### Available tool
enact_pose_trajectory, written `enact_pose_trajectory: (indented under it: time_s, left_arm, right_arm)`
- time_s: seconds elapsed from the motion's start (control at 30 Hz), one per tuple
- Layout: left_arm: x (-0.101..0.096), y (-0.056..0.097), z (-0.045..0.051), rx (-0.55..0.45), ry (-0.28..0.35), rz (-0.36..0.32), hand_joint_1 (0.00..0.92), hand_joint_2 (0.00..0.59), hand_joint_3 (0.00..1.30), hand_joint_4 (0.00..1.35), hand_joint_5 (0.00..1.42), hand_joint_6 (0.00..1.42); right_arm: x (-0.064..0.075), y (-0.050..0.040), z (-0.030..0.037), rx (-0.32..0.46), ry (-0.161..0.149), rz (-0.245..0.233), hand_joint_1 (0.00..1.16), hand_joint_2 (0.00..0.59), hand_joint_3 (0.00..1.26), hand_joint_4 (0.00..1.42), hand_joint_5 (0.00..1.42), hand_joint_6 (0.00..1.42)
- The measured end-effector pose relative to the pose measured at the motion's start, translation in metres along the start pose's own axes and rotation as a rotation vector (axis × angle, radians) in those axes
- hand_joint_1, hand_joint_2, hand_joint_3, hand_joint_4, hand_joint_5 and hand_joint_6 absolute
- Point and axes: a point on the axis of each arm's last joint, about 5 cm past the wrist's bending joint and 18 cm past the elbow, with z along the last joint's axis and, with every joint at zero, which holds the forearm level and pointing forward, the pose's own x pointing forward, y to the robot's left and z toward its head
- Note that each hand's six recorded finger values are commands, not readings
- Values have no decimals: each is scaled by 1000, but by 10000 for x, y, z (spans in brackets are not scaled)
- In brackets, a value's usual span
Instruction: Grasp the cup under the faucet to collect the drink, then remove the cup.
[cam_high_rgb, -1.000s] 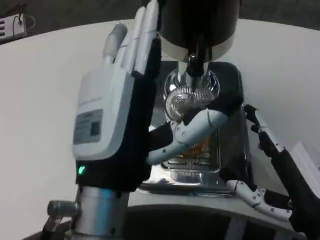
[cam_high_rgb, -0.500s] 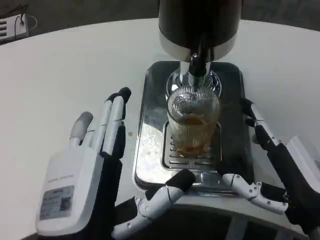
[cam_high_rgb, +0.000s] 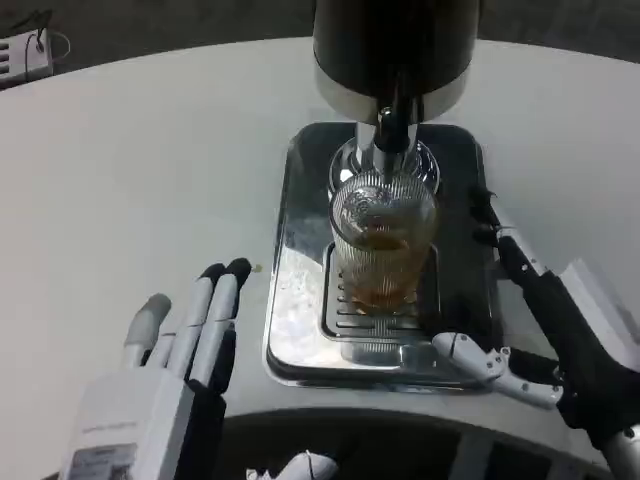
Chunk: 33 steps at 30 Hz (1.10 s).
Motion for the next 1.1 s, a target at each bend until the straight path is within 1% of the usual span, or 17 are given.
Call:
enact_pose_trajectory:
  time_s: [0.13,0.23,0.37,0.43,0.63,0.77,0.97,1.1]
  left_arm:
    - [-51,-25,16,-8,3,-27,0,124,35,0,142,23]
    - [-85,-36,24,-14,9,-43,0,124,35,0,144,24]
    - [-100,-31,27,-13,11,-58,0,126,35,0,146,25]
    - [-109,-25,30,-13,11,-66,0,127,35,0,148,25]
    - [-123,-7,49,-16,8,-84,0,129,35,0,149,26]
    - [-122,13,60,-16,4,-91,0,129,35,0,150,26]
    - [-119,28,59,-12,4,-94,0,129,40,0,150,26]
    - [-113,36,52,-7,5,-99,0,130,43,0,150,26]
  right_arm:
    - [69,18,-14,12,1,-1,569,234,0,52,123,245]
    - [104,42,-39,20,11,3,578,232,0,52,123,245]
    - [150,70,-59,27,18,6,586,228,0,52,123,245]
    - [177,81,-55,32,14,7,603,216,0,52,123,245]
    - [245,116,-53,60,7,9,609,215,0,52,124,246]
    - [307,126,-57,67,4,10,611,215,0,53,130,246]
    - [370,153,-37,92,-17,12,613,209,0,63,133,251]
    - [401,199,-28,104,-27,27,614,208,0,64,134,251]
